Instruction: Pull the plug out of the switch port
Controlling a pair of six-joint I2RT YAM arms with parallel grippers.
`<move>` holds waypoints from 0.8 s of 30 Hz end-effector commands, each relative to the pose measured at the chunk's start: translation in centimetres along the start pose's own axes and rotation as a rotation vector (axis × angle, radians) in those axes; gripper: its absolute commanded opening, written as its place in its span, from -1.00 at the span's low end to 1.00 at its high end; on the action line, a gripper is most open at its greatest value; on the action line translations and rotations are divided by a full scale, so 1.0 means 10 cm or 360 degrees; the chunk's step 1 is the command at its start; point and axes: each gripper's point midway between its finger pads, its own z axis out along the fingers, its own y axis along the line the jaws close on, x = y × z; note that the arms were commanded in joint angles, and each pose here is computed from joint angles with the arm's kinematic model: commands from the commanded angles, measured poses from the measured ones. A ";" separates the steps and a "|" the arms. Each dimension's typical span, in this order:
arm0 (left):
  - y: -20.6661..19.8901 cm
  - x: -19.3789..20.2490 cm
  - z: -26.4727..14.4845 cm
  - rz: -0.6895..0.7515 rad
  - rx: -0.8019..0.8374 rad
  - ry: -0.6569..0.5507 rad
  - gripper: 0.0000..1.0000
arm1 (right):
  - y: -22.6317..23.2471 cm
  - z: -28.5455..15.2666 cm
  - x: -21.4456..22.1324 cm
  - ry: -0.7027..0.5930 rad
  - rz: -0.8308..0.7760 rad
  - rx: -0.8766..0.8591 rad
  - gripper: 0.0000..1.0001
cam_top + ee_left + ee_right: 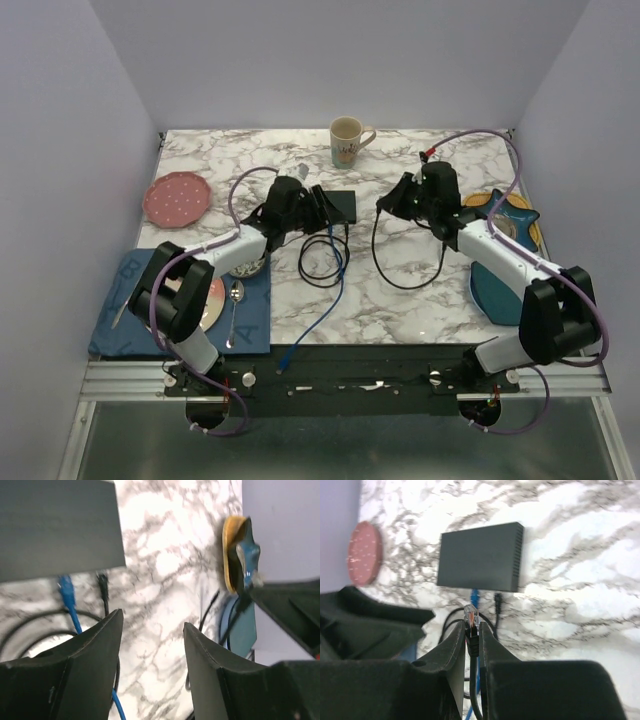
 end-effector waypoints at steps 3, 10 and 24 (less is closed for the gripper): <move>0.10 0.48 -0.21 0.0036 -0.0001 0.0114 0.13 | -0.81 0.00 0.09 0.0056 0.0106 0.0472 -0.99; 0.37 0.52 -0.50 0.0061 -0.0255 0.0094 0.07 | -1.33 -0.11 0.00 0.0016 0.0184 0.0816 -0.99; 0.50 0.40 -0.65 0.0041 -0.0421 -0.0023 0.08 | -0.65 -0.25 -0.11 -0.0070 0.0021 0.0465 0.64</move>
